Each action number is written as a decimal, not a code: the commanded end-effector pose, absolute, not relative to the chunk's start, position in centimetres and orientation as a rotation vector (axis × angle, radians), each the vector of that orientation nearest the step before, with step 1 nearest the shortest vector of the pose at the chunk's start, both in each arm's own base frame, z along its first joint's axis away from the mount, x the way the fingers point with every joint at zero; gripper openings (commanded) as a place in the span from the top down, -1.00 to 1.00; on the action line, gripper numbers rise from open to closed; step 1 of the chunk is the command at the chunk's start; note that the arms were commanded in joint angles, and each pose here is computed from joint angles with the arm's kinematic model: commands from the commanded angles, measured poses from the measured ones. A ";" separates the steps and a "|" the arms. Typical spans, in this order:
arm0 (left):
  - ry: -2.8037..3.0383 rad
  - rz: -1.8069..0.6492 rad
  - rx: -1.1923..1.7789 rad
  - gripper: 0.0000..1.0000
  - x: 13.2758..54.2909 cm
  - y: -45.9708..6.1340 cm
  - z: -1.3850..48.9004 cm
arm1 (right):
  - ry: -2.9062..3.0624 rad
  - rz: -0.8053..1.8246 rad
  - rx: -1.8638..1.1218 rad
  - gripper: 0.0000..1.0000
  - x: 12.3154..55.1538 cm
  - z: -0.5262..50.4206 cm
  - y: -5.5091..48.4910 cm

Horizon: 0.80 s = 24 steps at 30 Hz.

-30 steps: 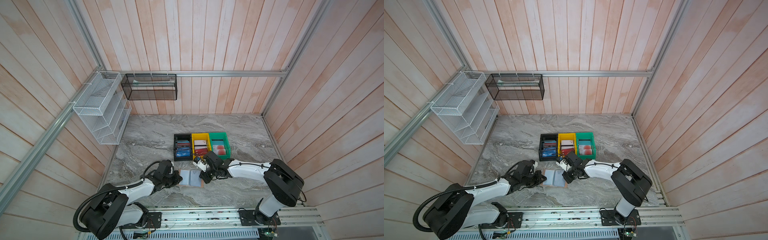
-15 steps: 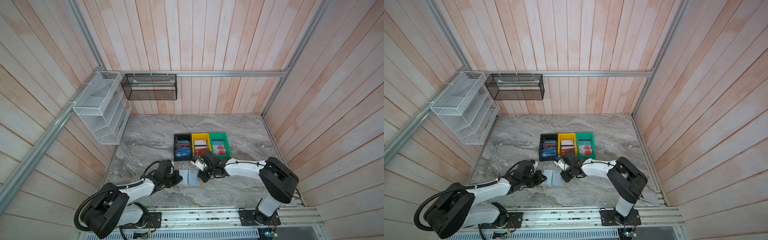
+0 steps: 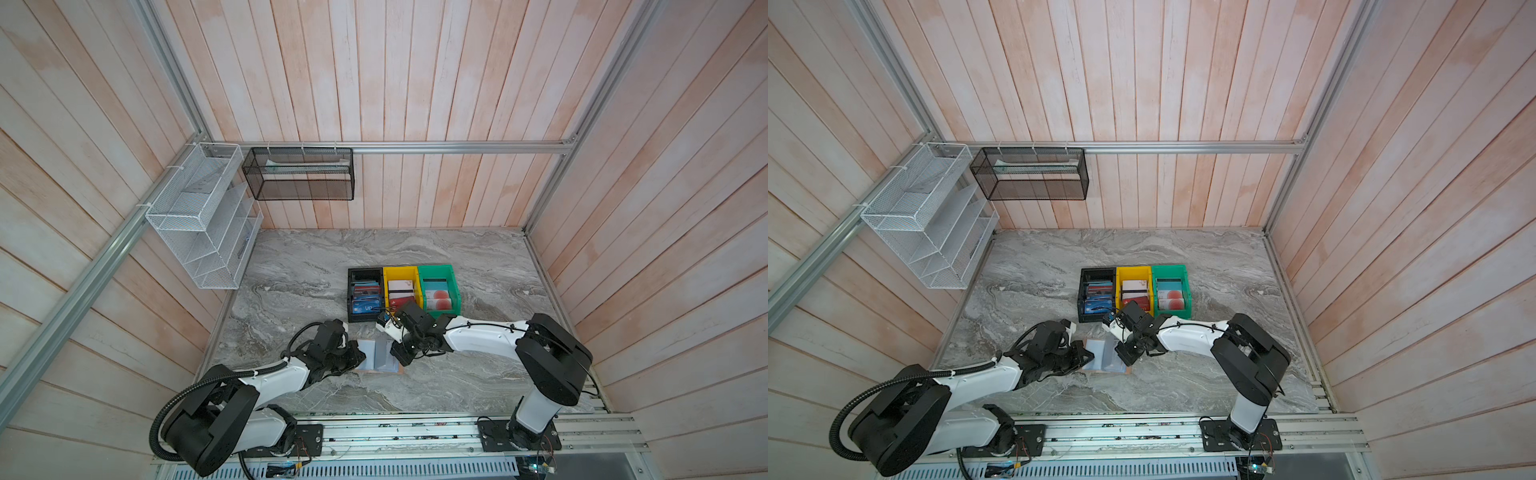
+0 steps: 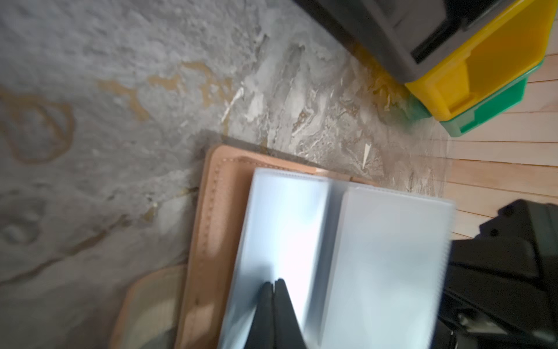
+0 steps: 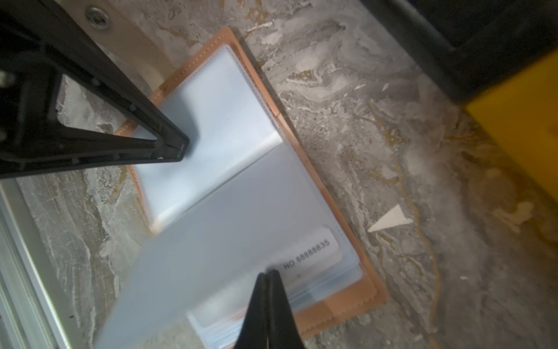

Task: Take the credit cards out of the card holder
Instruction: Flip over the card slot in the card holder.

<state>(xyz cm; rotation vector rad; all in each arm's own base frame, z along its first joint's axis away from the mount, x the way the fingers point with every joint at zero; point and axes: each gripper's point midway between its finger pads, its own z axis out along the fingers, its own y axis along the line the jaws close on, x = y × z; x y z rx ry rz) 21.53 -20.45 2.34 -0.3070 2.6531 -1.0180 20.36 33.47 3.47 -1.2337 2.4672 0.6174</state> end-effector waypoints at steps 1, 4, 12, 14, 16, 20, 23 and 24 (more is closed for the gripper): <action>2.691 -0.946 -0.311 1.00 20.7 -19.4 1.7 | 2.479 0.593 -1.257 1.00 20.2 3.2 33.5; 2.659 -0.952 -0.282 1.00 21.0 -19.4 3.0 | 2.482 0.604 -1.269 1.00 20.0 3.0 33.6; 2.672 -0.969 -0.288 1.00 20.9 -19.5 2.6 | 2.414 0.684 -1.308 1.00 19.6 4.4 35.8; 2.666 -0.972 -0.280 1.00 21.0 -19.6 3.1 | 2.384 0.713 -1.324 1.00 19.6 5.2 36.6; 2.651 -0.972 -0.271 1.00 21.2 -19.6 3.7 | 2.355 0.749 -1.334 1.00 19.7 6.0 37.5; 2.605 -0.985 -0.266 1.00 21.3 -19.4 5.6 | 2.285 0.853 -1.365 1.00 19.8 7.6 39.9; 2.559 -1.018 -0.270 1.00 21.2 -19.3 7.1 | 2.272 0.900 -1.383 1.00 19.9 7.5 41.2; 2.541 -1.032 -0.270 1.00 21.1 -19.3 7.7 | 2.277 0.905 -1.388 1.00 20.0 7.3 41.4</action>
